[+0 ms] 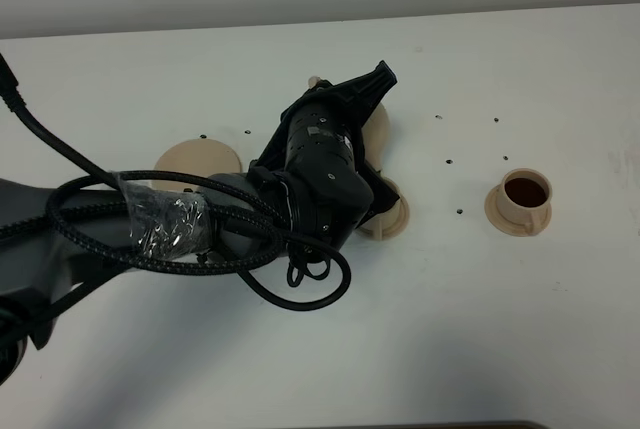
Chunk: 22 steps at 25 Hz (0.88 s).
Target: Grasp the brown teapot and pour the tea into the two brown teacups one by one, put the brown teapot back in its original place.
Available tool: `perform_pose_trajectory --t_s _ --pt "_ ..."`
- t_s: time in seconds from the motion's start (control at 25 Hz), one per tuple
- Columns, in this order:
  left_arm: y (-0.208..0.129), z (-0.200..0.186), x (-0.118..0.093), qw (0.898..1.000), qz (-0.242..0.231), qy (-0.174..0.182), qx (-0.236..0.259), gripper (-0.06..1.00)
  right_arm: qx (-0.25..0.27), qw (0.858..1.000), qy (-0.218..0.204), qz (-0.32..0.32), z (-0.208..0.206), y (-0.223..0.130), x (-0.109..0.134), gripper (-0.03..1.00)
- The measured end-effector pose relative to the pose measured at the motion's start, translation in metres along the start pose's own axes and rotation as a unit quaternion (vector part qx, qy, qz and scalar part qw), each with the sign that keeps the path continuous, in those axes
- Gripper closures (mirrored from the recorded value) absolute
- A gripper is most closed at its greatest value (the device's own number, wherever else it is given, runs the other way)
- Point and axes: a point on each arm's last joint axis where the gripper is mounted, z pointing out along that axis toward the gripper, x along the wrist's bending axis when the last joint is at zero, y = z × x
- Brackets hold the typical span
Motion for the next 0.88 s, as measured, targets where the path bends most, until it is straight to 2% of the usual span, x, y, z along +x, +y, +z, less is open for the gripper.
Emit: perform_pose_trajectory --t_s 0.88 --pt "0.0012 0.0000 0.0006 1.000 0.003 0.003 -0.007 0.82 0.000 1.000 0.000 0.000 0.0000 0.0000 0.0000 0.78"
